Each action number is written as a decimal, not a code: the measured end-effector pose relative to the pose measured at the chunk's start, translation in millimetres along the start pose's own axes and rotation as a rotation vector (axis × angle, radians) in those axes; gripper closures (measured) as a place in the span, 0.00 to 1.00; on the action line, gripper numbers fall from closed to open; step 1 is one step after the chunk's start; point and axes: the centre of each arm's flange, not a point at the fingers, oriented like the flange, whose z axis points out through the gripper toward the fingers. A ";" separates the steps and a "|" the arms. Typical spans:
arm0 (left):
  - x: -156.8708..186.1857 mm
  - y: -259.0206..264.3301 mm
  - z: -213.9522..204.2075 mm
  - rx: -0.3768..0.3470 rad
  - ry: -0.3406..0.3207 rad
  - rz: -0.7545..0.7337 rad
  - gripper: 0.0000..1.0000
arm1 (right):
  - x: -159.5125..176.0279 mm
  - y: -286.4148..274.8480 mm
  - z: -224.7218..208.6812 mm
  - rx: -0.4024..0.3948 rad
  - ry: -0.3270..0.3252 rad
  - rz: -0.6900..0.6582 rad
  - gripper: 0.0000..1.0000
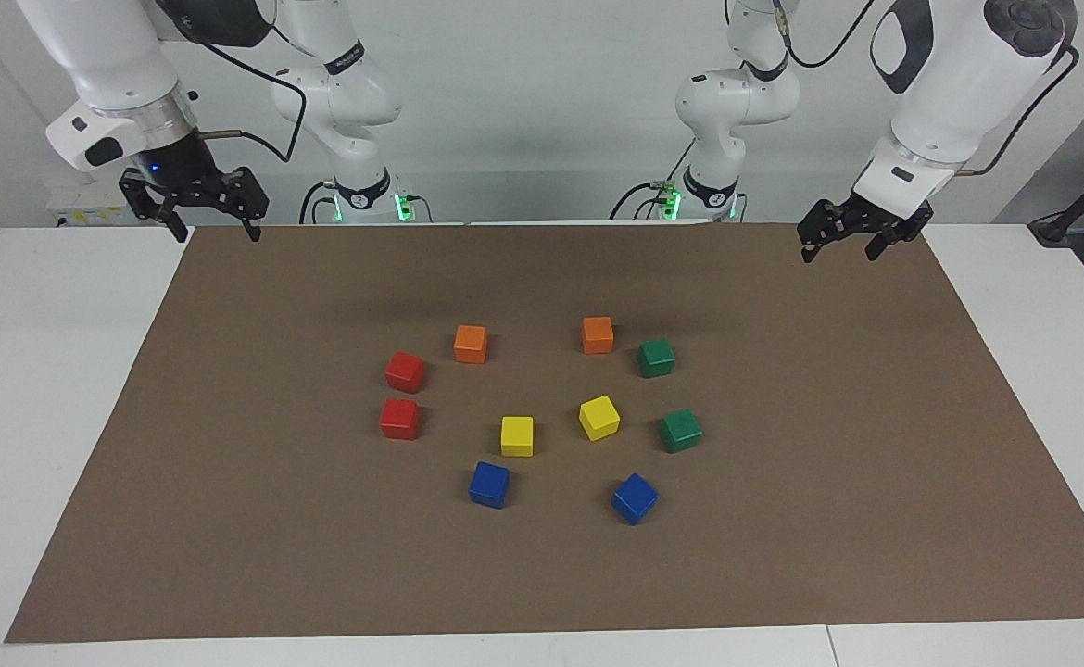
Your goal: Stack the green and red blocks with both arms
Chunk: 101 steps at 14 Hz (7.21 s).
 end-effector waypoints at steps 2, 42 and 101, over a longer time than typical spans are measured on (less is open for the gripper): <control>0.0 0.0 0.0 0.000 0.000 0.000 0.00 | 0.0 0.0 0.0 0.000 0.000 0.002 0.00; -0.3 0.0 -0.3 0.000 0.000 0.000 0.00 | 32.1 -177.0 277.1 0.068 0.011 0.336 0.00; -11.8 146.8 139.2 -0.009 0.057 -0.246 0.00 | 62.8 48.9 292.7 0.053 0.016 -0.041 0.45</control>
